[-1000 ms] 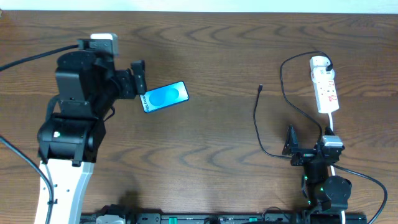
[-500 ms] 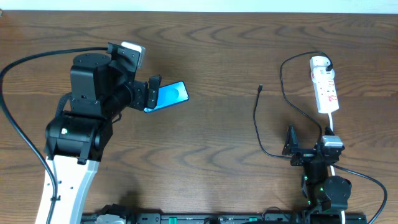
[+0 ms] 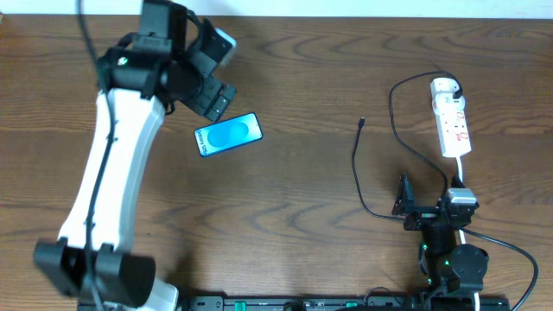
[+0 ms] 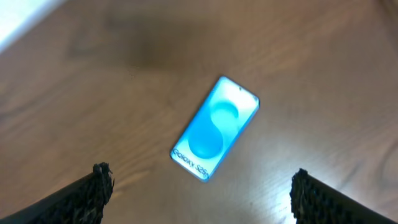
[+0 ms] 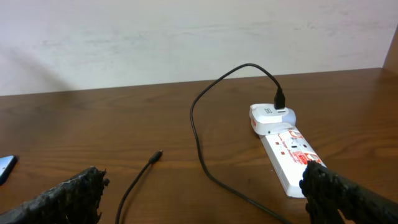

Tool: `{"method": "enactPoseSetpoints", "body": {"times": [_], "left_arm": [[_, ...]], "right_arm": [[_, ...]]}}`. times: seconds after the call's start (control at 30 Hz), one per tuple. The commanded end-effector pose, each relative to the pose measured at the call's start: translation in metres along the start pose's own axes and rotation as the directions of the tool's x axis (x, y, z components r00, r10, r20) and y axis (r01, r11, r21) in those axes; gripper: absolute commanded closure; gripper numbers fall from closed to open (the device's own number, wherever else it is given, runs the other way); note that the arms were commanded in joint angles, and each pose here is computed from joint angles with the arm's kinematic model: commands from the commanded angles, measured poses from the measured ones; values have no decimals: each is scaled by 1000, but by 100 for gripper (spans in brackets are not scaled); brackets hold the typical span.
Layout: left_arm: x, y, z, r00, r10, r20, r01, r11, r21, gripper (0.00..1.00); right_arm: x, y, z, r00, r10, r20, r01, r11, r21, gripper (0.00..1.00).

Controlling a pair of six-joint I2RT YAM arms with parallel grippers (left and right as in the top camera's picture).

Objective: Plug charger to phone and switch on socket
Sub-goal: 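Move the left gripper over the blue phone and descend, then close the left gripper on the phone's long edges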

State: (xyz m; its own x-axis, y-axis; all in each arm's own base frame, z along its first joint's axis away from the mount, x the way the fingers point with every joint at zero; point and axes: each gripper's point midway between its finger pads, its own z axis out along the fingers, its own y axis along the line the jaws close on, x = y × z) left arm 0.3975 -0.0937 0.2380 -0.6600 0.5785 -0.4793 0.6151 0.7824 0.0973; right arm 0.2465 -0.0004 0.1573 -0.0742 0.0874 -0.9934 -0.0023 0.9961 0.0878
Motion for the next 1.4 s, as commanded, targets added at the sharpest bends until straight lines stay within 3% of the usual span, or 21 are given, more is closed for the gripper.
{"method": "enactPoseSetpoints", "body": {"times": [0.0, 0.33, 0.67, 1.1, 1.37], "left_arm": [[11, -2, 39, 988, 132, -84, -125, 989, 76, 7], [51, -7, 127, 957, 97, -273, -44, 980, 194, 7], [55, -7, 144, 957, 99, -273, -41, 977, 210, 7], [93, -13, 207, 893, 367, -262, -272, 902, 336, 7], [97, -13, 214, 887, 375, -269, -276, 899, 340, 7]], "right_arm": [[1, 3, 0, 1000, -13, 0, 13, 1000, -16, 1], [1, 3, 0, 1000, -13, 0, 13, 1000, -16, 1], [1, 3, 0, 1000, -13, 0, 13, 1000, -16, 1], [1, 3, 0, 1000, -13, 0, 13, 1000, -16, 1], [1, 3, 0, 1000, -13, 0, 13, 1000, -16, 1]]}}
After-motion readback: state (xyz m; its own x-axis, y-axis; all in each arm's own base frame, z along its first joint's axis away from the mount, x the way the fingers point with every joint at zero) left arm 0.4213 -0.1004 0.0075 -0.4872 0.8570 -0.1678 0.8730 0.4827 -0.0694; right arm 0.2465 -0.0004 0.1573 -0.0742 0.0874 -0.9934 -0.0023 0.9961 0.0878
